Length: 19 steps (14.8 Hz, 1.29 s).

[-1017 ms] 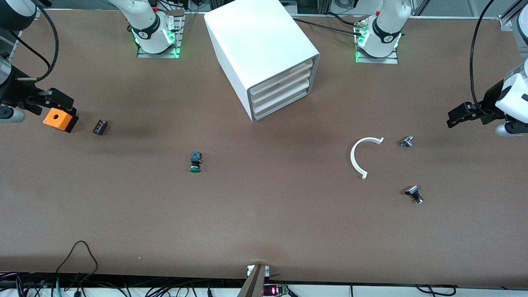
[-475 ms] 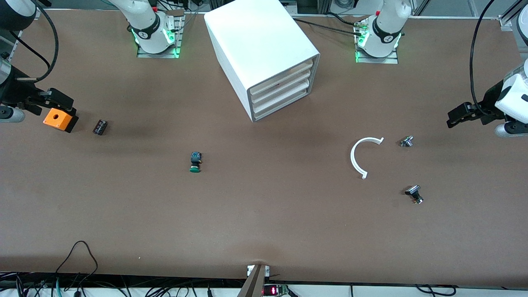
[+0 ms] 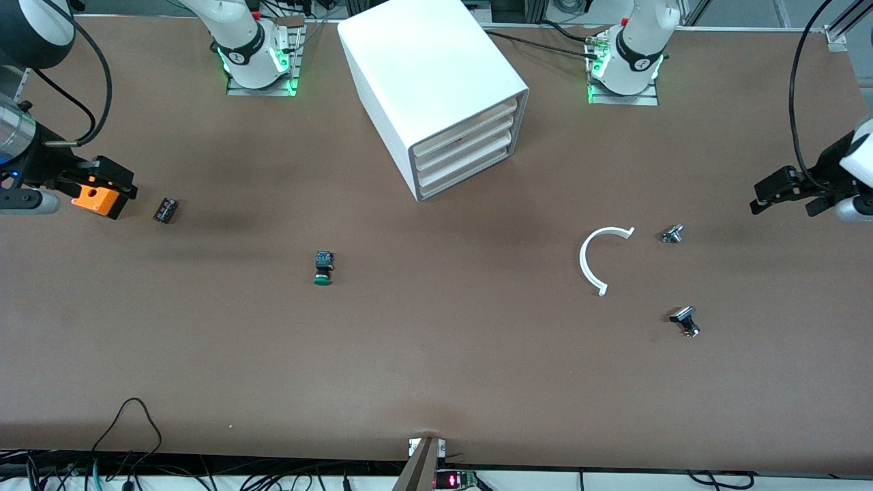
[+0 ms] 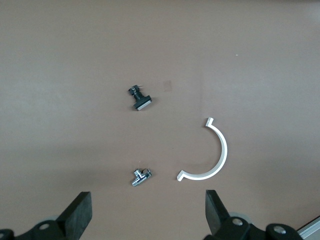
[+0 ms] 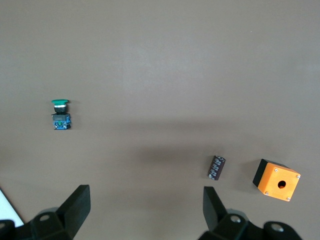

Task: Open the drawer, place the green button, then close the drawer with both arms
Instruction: 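Move the right gripper toward the green button while the left gripper approaches the cabinet, then grasp the green button with the right gripper while the left gripper reaches the drawer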

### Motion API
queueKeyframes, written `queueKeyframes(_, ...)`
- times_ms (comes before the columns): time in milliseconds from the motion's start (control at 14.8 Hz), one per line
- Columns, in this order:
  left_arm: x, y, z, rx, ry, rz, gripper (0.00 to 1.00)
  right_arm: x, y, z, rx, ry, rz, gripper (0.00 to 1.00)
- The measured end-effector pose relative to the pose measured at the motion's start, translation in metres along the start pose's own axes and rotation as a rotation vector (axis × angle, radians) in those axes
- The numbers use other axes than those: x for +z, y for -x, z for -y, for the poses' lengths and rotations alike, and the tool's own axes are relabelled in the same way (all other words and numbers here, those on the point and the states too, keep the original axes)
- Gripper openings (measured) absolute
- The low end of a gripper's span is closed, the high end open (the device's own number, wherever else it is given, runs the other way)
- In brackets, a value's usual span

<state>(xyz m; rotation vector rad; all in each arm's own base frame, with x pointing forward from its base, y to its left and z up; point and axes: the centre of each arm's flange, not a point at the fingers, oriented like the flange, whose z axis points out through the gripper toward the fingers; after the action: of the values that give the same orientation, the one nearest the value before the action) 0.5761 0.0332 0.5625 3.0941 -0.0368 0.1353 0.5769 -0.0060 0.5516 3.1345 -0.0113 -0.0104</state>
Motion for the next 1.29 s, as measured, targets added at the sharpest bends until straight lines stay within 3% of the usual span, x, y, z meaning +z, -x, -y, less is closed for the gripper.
queueKeyframes(678, -0.002, -0.002, -0.003, 0.013, -0.014, 0.004, 1.0, 0.052, -0.024, 0.009, -0.009, -0.003, 0.046, 1.0)
queueKeyframes(1017, 0.0, -0.002, -0.003, 0.016, -0.013, 0.011, 1.0, 0.077, -0.036, 0.038, -0.06, -0.002, 0.043, 1.0)
queueKeyframes(1288, 0.022, -0.006, -0.019, 0.046, -0.007, 0.062, 1.0, 0.11, -0.051, 0.069, -0.108, 0.003, 0.026, 1.0)
